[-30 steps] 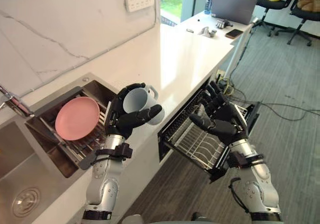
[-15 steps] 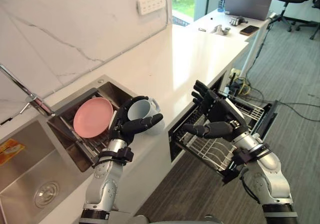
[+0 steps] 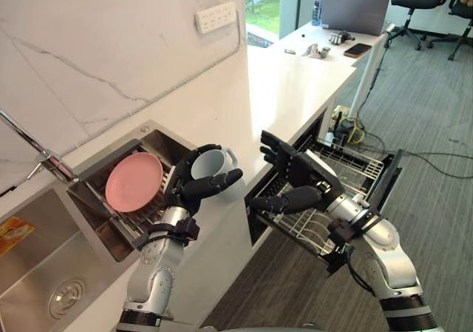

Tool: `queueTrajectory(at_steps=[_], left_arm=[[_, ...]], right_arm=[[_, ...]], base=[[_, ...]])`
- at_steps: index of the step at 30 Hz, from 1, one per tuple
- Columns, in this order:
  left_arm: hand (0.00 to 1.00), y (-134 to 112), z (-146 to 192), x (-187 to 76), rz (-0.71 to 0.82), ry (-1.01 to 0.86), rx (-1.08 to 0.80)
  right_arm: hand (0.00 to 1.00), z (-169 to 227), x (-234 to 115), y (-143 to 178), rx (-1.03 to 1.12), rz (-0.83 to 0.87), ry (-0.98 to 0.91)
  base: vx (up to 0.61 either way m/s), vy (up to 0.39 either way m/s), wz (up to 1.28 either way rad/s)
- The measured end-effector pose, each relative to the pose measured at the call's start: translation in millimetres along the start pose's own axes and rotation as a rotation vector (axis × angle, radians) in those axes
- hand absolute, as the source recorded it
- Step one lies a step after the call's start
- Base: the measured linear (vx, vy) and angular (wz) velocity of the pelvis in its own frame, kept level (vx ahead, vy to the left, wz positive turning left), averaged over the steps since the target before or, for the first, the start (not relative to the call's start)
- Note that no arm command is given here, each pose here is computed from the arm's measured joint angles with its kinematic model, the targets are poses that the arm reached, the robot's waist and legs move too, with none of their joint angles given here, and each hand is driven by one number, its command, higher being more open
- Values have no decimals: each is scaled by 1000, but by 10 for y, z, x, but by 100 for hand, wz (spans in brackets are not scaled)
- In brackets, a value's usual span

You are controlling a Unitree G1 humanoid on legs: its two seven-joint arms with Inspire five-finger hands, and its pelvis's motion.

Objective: Walk over to the sink, pick up the cup, carry it to the dishwasher, place the cup inside the dishwasher, then close the dishwasher door

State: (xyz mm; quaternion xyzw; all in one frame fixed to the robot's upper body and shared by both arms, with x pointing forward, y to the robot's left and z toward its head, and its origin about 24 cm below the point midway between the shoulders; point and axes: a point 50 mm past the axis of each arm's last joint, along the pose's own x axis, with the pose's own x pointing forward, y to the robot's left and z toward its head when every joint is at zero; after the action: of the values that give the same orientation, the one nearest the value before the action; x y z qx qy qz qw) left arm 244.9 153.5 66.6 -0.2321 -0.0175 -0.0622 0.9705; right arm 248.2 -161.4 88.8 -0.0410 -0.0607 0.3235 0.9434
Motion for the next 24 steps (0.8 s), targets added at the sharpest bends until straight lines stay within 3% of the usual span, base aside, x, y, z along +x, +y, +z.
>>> queueTrajectory(at_steps=[7,17,24], left_arm=[[0,-104,61,5,26,-37,-46],[0,-306,177,1,-6,-87,-101],[0,-320,128,5,36,-48,-110]], right_arm=[[100,-47,85,136,-43,-5,36],[100,-34,178,208,-120,-171,36],[100,34,212,247,-150,-237,10]], base=[[-4,0,0],[-23,0,-4],[-7,-1,-4]])
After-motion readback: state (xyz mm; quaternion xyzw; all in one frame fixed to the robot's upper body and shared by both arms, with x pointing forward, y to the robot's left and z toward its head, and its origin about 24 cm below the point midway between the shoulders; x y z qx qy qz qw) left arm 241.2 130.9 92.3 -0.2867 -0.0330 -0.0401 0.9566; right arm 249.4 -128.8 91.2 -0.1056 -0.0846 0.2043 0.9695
